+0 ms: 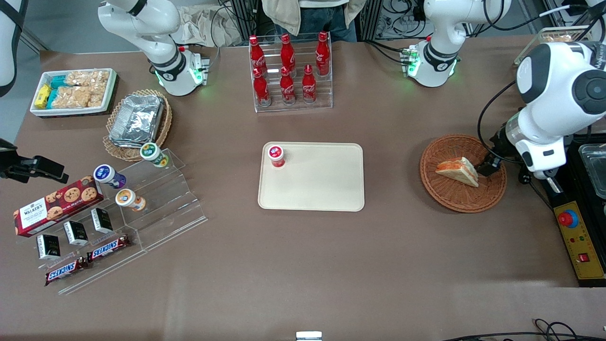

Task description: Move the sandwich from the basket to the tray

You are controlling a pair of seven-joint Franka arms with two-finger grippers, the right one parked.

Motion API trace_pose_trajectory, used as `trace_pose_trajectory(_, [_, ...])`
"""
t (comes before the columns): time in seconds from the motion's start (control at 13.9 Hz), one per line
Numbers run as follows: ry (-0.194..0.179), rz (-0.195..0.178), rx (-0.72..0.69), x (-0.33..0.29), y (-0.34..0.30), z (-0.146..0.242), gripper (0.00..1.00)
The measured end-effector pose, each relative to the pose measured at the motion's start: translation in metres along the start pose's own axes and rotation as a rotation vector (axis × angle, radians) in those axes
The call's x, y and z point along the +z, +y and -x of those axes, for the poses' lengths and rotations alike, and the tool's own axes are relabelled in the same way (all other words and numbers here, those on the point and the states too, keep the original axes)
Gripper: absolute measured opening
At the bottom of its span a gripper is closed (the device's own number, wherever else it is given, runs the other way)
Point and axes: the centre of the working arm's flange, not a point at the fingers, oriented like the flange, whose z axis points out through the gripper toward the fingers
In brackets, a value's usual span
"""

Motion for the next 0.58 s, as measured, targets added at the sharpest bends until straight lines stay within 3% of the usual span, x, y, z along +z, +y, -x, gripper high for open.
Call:
trace_pose_trajectory(0.29, [0.012,0.032,-0.015,0.057,-0.008,-0.004,1.0])
trace_pose_trajectory(0.58, [-0.001,0.014,-0.042,0.124,-0.001,-0.014,1.0])
